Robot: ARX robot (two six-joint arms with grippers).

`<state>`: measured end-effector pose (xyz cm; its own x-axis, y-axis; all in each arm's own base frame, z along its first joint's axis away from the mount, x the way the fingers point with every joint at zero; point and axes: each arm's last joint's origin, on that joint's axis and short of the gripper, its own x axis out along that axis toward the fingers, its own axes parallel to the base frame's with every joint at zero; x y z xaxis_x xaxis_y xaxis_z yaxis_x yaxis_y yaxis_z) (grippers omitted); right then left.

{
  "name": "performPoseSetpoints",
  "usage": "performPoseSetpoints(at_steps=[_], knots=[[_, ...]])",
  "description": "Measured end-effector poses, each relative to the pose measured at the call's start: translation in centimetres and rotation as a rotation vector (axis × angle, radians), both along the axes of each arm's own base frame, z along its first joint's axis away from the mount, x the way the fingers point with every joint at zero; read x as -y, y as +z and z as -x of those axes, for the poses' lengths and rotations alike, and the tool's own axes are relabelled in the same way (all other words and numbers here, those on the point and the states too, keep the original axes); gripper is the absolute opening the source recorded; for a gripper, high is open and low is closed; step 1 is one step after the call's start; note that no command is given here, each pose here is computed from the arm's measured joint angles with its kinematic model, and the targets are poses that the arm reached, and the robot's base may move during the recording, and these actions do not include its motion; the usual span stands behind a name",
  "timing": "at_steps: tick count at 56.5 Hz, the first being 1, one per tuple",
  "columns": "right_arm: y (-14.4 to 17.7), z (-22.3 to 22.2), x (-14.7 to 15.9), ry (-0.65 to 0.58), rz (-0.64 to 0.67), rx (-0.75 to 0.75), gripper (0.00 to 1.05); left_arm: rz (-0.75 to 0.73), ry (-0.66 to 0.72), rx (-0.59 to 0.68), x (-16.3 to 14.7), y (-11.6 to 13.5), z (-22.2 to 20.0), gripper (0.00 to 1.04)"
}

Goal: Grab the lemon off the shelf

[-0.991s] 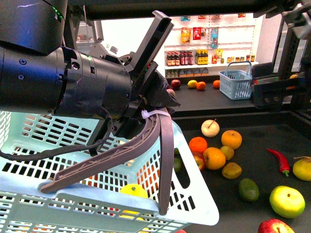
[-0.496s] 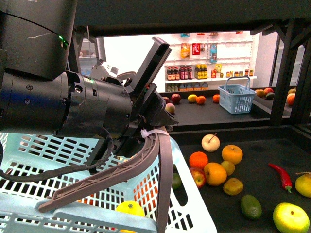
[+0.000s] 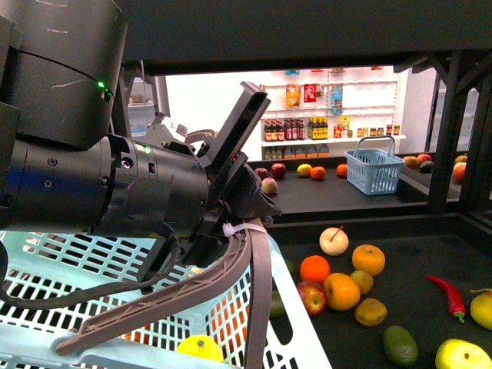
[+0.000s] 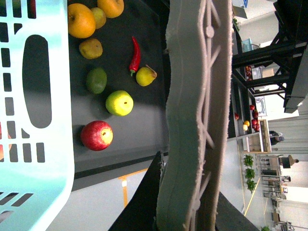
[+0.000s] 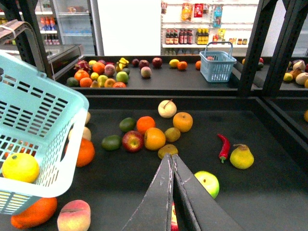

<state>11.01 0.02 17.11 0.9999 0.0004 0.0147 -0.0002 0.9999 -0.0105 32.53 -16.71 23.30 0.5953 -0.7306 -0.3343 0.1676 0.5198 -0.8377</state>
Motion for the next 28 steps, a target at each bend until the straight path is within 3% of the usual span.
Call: performPoseSetpoints(at_steps=[28], knots=[[-0.3,1.3,0.0,0.001,0.0,-0.003,0.03,0.0,-0.001,0.0,0.0,0.0,0.0,0.09]])
